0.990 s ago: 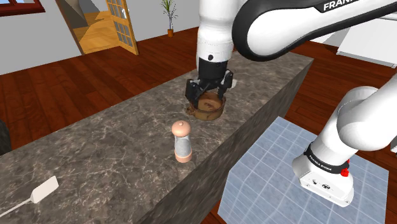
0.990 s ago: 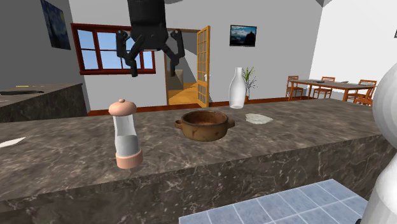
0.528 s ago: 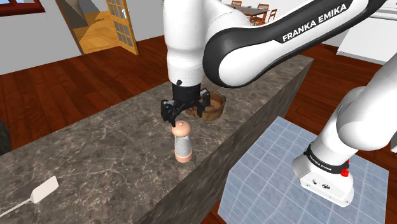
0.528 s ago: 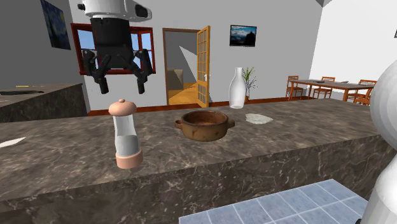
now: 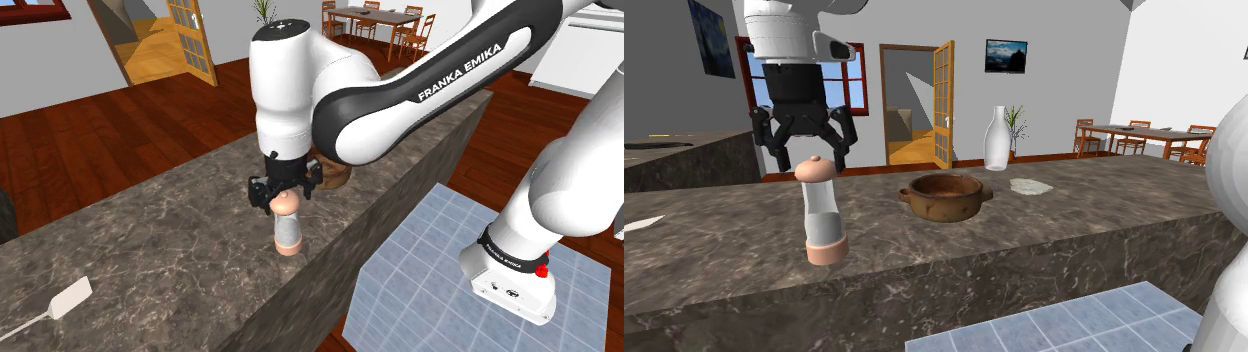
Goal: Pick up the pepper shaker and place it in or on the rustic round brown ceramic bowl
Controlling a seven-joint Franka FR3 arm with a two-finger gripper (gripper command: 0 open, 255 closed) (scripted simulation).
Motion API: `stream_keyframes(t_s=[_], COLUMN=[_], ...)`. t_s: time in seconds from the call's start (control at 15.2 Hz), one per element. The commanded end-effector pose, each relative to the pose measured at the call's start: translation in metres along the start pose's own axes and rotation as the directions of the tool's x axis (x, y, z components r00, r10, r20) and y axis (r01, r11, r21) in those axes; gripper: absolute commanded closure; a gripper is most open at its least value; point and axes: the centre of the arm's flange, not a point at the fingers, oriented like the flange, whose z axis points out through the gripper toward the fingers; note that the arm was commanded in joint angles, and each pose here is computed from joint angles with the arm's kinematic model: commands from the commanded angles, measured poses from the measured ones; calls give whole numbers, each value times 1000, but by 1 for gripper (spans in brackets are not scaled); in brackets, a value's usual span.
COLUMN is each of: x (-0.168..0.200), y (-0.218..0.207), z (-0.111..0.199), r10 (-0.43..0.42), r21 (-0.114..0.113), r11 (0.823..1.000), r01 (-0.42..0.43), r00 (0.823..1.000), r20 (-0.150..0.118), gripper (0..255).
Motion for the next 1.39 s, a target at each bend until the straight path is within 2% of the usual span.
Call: stream_keyframes(t_s=[0.0, 0.46, 0.53, 1.12, 1.32], x=[0, 0, 0, 0, 1], y=[0, 0, 0, 0, 0], z=[7, 7, 7, 7, -9], r10=[0, 0, 0, 0, 0], r21=[1, 0, 0, 1, 1], r11=[1000, 1000, 1000, 1000, 1000], r01=[0, 0, 0, 0, 0], r00=[1000, 1000, 1000, 1000, 1000], r20=[0, 0, 0, 0, 0], gripper=[0, 0, 255, 255, 255])
